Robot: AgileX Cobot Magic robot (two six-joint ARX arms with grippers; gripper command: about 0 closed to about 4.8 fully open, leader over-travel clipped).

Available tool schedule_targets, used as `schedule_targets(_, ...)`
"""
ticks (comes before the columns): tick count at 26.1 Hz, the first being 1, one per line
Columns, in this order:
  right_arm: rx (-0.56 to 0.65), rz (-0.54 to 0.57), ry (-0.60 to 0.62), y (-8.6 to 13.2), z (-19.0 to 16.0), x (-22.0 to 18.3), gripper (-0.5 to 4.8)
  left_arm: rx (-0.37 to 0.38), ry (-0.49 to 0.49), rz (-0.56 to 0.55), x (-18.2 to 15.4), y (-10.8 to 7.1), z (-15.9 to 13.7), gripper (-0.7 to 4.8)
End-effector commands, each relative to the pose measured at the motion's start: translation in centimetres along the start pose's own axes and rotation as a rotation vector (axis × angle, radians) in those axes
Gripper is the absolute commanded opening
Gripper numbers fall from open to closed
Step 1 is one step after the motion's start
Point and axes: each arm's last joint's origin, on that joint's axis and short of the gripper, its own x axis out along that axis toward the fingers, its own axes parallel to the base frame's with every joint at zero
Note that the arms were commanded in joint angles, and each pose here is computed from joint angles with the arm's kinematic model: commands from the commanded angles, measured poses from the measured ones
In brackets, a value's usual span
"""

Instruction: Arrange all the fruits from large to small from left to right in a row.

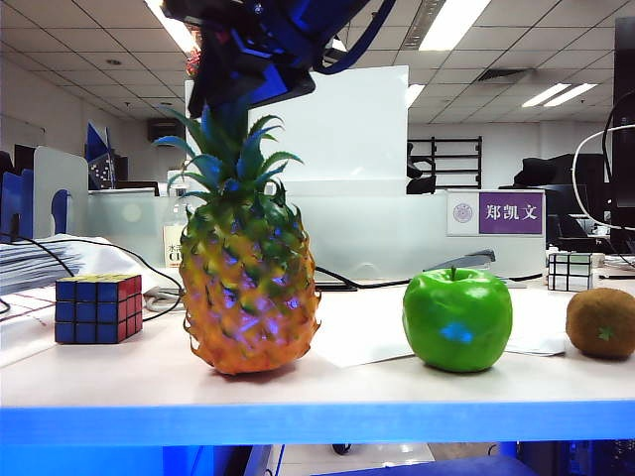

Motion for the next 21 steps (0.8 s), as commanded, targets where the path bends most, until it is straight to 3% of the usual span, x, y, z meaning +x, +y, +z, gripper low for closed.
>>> schedule_targets(1, -0.001, -0.006, -0.041, -0.1, 0.7, -0.3, 3.04, 0.015, -0.006, -0.008, 0.0, -0.1, 0.2, 1.84)
schedule_targets(10, 0.006, -0.03, -0.14, -0.3, 1.8, -0.6, 3.28, 0.013, -0.005, -0.009, 0.0, -0.1, 0.2, 1.84)
schedule_targets(13, 0.012, -0.114, -0.234, -0.7, 3.2, -1.9, 4.04, 0.009, -0.003, -0.007, 0.0, -0.1, 0.1, 1.84)
schedule_targets(17, 0.034, -0.261, -0.361, -1.6, 5.9, -6.7, 3.94, 0.009, -0.002, -0.007, 0.0, -0.1, 0.1, 1.84)
schedule_targets(18, 0.047, -0.308, -0.406, -1.8, 6.7, -8.8, 3.43, 0.009, -0.003, -0.006, 0.0, -0.1, 0.1, 1.84)
schedule_targets(20, 0.053, -0.362, -0.489, -2.0, 7.9, -13.4, 0.83, 0.011, -0.006, -0.005, 0.0, -0.1, 0.2, 1.84)
schedule_targets(21, 0.039, -0.387, -0.533, -2.1, 8.3, -16.3, -0.14, 0.012, -0.012, -0.008, 0.0, -0.1, 0.2, 1.83)
